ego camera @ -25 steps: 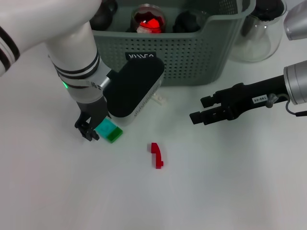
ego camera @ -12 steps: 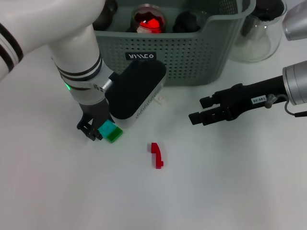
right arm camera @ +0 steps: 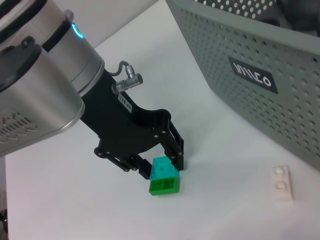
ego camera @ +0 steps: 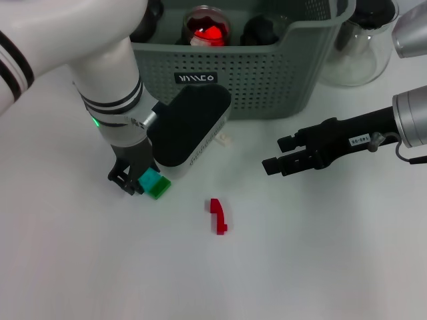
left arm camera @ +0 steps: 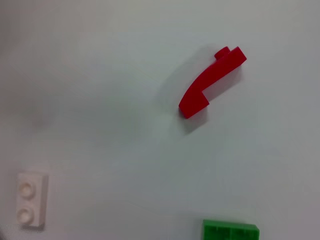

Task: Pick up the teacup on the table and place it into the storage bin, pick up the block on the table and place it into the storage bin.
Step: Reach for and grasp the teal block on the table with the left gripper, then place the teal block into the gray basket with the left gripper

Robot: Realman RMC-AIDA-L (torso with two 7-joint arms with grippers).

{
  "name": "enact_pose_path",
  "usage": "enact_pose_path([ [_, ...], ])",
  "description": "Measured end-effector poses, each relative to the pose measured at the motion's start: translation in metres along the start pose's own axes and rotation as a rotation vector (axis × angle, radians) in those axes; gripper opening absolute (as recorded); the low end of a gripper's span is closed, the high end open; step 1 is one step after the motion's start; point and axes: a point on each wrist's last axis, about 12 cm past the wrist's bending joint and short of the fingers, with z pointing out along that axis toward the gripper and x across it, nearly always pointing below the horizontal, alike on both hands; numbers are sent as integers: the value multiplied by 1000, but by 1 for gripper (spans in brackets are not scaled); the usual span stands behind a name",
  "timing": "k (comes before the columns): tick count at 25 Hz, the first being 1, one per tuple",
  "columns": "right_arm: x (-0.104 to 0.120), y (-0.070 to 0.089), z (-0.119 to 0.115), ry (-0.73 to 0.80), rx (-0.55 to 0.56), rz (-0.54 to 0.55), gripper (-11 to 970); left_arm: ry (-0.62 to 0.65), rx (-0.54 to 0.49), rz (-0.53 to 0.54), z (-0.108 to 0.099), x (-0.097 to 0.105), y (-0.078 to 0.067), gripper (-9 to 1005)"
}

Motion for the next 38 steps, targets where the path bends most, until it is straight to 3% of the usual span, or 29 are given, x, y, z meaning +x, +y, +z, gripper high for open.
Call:
enact_pose_path([
  [7, 0, 0, 0, 2, 2, 0, 792, 0, 11, -26, -3, -1, -1, 495],
  [9, 0, -1, -1, 3, 4, -1, 792, -6, 9, -51, -8, -1, -1, 427],
  [13, -2, -1, -4, 8, 7, -10, 792, -112, -45, -184, -39, 11, -4, 394],
  [14, -3, -2, -6, 13, 8, -15, 792, -220, -85, -296, -58, 24, -9, 394],
  [15, -3, -2, -6, 13, 8, -15, 792, -220, -85, -296, -58, 24, -9, 394],
  [18, -6, -2, -9, 22, 1, -25, 792, -391, -138, -458, -81, 46, -21, 395],
  [23, -9, -2, -14, 36, -10, -44, 791, -743, -248, -731, -117, 80, -51, 396],
  [27, -10, -4, -18, 40, -2, -52, 791, -933, -367, -882, -144, 92, -56, 397],
  [29, -10, -4, -20, 42, -1, -55, 791, -1019, -436, -968, -160, 97, -46, 397],
  [32, -9, -4, -23, 50, -7, -61, 791, -1037, -499, -1081, -169, 100, -23, 398],
  [33, -9, -5, -24, 54, -9, -62, 791, -1022, -506, -1118, -168, 99, -11, 398],
  [34, -8, -6, -28, 59, -9, -63, 791, -969, -517, -1180, -165, 98, 11, 398],
  [35, -8, -6, -28, 59, -9, -63, 791, -969, -517, -1180, -165, 98, 11, 399],
  [38, -9, -7, -33, 67, -7, -66, 790, -858, -522, -1256, -156, 96, 40, 399],
])
